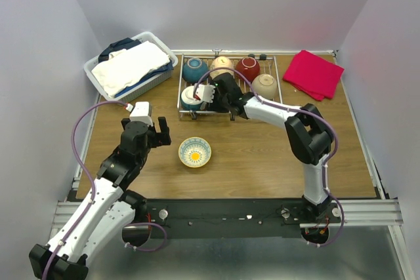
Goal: Unload the bowls from the dish rack
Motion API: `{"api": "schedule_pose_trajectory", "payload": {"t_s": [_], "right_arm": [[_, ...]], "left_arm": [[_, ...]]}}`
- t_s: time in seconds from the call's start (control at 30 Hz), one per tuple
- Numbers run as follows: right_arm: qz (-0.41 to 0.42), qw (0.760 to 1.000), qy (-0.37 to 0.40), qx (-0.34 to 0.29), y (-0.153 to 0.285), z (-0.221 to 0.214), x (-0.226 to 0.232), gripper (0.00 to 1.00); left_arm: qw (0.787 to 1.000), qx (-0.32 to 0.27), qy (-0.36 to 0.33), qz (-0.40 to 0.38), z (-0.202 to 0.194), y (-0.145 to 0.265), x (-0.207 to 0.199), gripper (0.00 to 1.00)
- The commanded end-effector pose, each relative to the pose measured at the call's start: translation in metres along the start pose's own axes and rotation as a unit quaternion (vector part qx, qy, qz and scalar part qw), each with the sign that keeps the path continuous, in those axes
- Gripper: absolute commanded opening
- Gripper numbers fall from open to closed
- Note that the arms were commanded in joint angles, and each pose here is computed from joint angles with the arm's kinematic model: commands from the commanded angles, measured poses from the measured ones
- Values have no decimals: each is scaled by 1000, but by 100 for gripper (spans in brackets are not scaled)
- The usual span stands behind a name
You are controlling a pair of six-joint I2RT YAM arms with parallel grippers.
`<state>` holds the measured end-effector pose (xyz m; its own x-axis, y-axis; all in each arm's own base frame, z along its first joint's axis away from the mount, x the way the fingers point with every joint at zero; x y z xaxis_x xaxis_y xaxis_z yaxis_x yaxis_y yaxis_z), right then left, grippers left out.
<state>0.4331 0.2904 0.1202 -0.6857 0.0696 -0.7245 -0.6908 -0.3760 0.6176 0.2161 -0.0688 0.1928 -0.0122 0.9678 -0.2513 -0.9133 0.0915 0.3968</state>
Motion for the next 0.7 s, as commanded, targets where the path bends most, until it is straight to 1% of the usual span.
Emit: {"api": "schedule_pose_trajectory", "payload": {"t_s": [0.0, 0.2, 0.4, 0.6, 0.67], "right_arm": [[-9, 999, -52, 11, 18, -4, -4, 66], [-30, 995, -96, 2, 30, 1, -15, 61], [-58, 986, -154, -13, 39, 6, -22, 57], [-77, 970, -227, -27, 45, 7, -22, 53], [-91, 960, -263, -40, 46, 11, -27, 52]], "left_arm": [[1000, -11, 1, -10, 2, -1, -1, 99], [1000, -13, 1, -15, 3, 0, -2, 99], [1000, -17, 4, -18, 4, 1, -3, 99], [1000, -16, 4, -21, 4, 1, -4, 99], [1000, -15, 4, -21, 4, 1, -4, 99]]}}
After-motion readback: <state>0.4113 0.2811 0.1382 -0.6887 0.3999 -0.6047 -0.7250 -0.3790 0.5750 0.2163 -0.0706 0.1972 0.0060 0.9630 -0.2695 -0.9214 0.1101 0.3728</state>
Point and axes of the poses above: each gripper's point midway between its finger pads, its own y axis back along the fingers, its own x axis along the line the jaws close on, z = x × y, the point moved 4 cm from there along y, back along the fingers, and after that the axes turned 7 degrees about y, right-handed, at the moved point
